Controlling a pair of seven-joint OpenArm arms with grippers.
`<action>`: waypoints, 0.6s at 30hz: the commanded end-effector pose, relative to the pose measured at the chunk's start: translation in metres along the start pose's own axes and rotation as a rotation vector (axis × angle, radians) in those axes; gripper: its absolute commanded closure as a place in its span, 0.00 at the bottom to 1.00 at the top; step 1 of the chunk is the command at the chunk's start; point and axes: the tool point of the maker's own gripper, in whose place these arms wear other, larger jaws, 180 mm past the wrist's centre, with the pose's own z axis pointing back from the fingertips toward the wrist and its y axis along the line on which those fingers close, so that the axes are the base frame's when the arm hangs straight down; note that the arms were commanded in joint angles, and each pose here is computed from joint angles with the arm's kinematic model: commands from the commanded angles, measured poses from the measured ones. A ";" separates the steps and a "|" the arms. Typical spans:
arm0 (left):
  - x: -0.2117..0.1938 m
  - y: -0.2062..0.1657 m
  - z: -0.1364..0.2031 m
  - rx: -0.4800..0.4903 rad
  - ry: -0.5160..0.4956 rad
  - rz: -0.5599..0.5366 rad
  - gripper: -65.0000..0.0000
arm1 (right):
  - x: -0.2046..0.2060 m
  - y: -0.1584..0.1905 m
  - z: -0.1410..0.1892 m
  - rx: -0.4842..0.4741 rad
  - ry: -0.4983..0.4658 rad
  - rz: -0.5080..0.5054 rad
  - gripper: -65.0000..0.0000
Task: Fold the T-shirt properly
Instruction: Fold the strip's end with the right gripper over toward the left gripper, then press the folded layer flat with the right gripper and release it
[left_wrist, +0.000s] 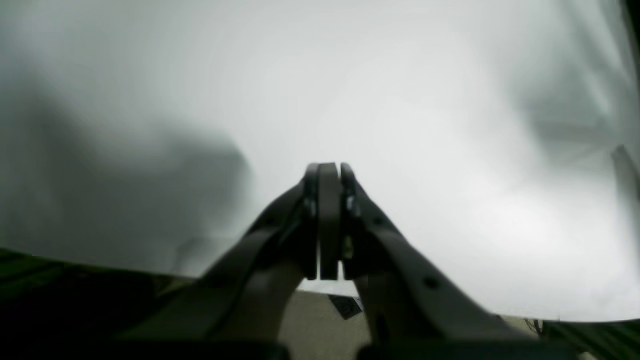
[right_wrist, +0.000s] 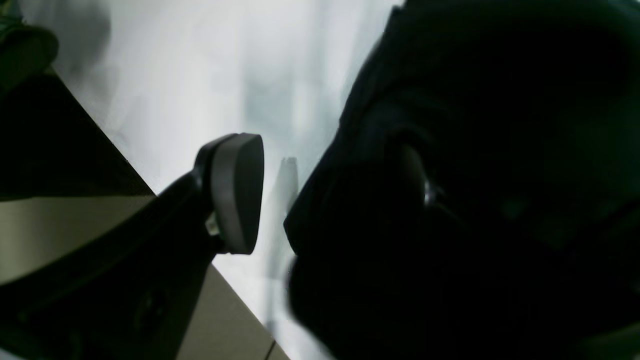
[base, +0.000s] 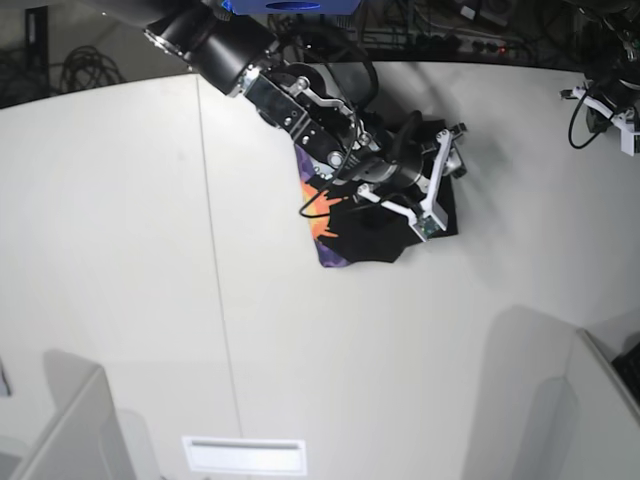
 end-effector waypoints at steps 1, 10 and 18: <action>0.013 0.005 0.006 0.009 -0.041 -0.021 1.00 | 0.021 0.007 0.002 0.019 -0.053 0.018 0.45; 0.012 0.009 0.007 0.020 -0.043 -0.014 1.00 | 0.012 0.034 -0.009 0.052 -0.001 0.145 0.45; 0.012 0.009 0.006 0.018 -0.042 -0.007 1.00 | 0.012 0.050 -0.006 0.082 -0.008 0.194 0.45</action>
